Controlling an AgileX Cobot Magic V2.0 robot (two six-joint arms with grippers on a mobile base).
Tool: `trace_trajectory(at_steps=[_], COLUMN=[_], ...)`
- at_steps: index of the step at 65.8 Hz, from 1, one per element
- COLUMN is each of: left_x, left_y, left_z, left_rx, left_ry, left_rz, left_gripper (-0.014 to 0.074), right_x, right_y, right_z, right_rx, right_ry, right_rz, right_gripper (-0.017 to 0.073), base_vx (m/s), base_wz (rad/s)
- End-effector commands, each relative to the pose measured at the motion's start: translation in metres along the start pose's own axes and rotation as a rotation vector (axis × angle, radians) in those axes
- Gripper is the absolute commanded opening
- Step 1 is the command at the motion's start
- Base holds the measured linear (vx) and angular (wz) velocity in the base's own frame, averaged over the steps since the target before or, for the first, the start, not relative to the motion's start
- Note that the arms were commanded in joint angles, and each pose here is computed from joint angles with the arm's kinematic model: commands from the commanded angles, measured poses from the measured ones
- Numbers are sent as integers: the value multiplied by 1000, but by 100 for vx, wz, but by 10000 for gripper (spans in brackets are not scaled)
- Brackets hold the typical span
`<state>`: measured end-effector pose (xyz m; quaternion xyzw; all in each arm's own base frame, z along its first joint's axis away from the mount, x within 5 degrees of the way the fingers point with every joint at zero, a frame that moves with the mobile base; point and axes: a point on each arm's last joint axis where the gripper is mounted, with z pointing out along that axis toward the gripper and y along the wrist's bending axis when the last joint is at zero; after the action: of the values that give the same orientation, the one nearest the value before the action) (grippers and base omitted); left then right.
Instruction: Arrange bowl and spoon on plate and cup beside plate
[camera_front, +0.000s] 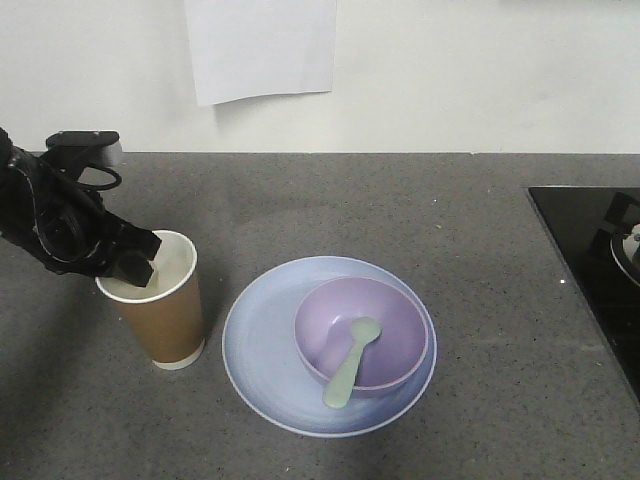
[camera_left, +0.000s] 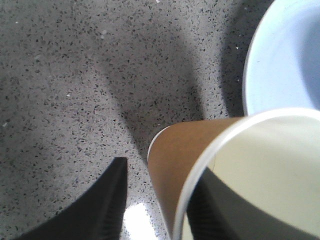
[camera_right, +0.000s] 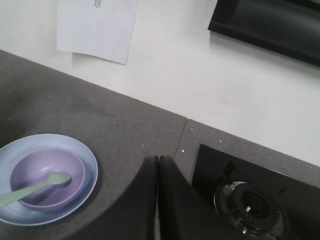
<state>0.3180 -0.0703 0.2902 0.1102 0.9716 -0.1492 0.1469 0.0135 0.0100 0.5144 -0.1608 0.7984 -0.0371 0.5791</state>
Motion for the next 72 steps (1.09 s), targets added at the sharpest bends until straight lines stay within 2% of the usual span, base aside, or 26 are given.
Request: trace_trajectory(at_steps=[1, 33, 45, 60, 72], left_x=[-3, 8, 17, 35, 57], left_y=[-9, -21, -29, -44, -55], left_z=[-19, -61, -88, -142, -190], left_rx=[18, 11, 6, -15, -46], left_ry=[-76, -209, -305, -560, -820], left_rz=[9, 45, 67, 108, 147], left_gripper=[325, 337, 337, 336, 323], right_x=[-7, -7, -8, -18, -34], right_y=[-2, -2, -2, -6, -14], right_z=[1, 1, 1, 4, 35], right_rx=[5, 5, 9, 41, 39], right_ry=[-31, -31, -41, -132, -165], right_rz=[4, 4, 4, 6, 25], right_gripper=[-5, -5, -5, -5, -5], base_vx=[0, 0, 0, 0, 0], base_wz=[0, 0, 0, 0, 0])
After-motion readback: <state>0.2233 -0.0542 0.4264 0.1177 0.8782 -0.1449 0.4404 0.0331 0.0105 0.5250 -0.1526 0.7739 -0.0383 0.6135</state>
